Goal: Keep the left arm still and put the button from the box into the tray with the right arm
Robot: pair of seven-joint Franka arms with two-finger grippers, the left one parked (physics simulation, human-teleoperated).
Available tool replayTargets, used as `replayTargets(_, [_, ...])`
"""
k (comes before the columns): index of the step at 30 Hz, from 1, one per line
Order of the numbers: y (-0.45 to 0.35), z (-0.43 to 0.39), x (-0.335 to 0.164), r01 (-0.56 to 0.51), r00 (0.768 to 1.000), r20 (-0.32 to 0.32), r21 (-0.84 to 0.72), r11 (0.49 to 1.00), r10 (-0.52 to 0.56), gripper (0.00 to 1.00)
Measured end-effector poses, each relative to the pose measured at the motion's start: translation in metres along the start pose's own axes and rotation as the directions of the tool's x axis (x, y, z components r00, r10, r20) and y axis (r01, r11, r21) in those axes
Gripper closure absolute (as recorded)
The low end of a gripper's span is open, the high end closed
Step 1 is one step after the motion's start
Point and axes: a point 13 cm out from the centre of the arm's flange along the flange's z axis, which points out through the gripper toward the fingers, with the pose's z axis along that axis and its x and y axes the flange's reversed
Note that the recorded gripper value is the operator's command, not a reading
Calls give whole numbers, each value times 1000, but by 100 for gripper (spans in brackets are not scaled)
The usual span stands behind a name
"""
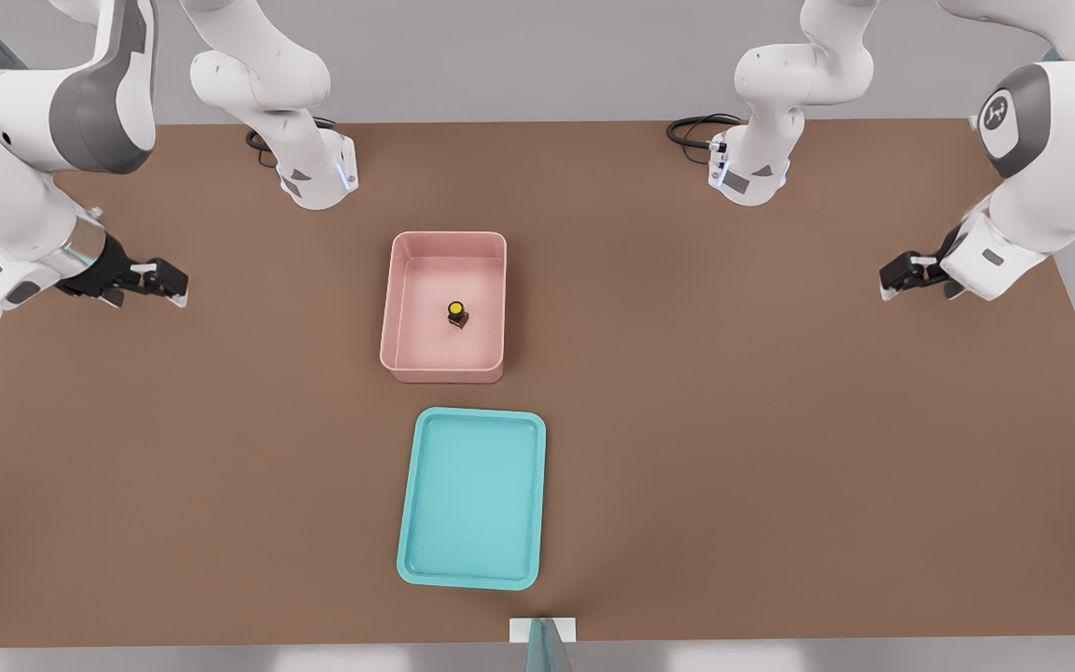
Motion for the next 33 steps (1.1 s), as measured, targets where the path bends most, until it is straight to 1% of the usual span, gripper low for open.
replayTargets(1, [2, 17, -13, 9, 999, -37, 1, 1000, -9, 0])
replayTargets(2, [11, 26, -18, 31, 998, -60, 3, 1000, -30, 0])
replayTargets(5, [48, 36, -17, 113, 989, -96, 5, 994, -112, 0])
replayTargets(7, [53, 40, -16, 132, 985, -113, 4, 991, -131, 0])
replayTargets(8, [67, 52, -16, 159, 978, -138, -1, 987, -158, 0])
replayTargets(9, [111, 70, -13, 226, 960, -171, -7, 974, -223, 0])
replayTargets(11, [238, 107, 15, 376, 900, -223, -40, 926, -375, 0])
replayTargets(12, [288, 126, 34, 420, 876, -242, -45, 907, -417, 0])
replayTargets(13, [329, 149, 56, 447, 857, -266, -41, 894, -441, 0])
replayTargets(14, [353, 179, 80, 451, 849, -295, -30, 892, -439, 0])
replayTargets(15, [363, 206, 100, 436, 853, -312, -11, 900, -418, 0])
replayTargets(16, [358, 236, 114, 400, 869, -323, 11, 917, -375, 0])
replayTargets(17, [352, 260, 121, 353, 890, -320, 30, 935, -326, 0])
replayTargets(19, [341, 296, 121, 244, 933, -284, 51, 968, -221, 0])
replayTargets(20, [340, 310, 118, 193, 950, -259, 54, 980, -172, 0])
replayTargets(22, [347, 325, 109, 110, 972, -214, 51, 993, -97, 0])
replayTargets(24, [350, 332, 109, 59, 984, -171, 62, 996, -47, 0])
replayTargets(26, [347, 344, 113, 18, 990, -138, 88, 996, -6, 0])
replayTargets(29, [337, 359, 124, -38, 994, -99, 120, 992, 50, 0])
replayTargets(33, [337, 395, 138, -97, 992, -61, 134, 986, 106, 0])
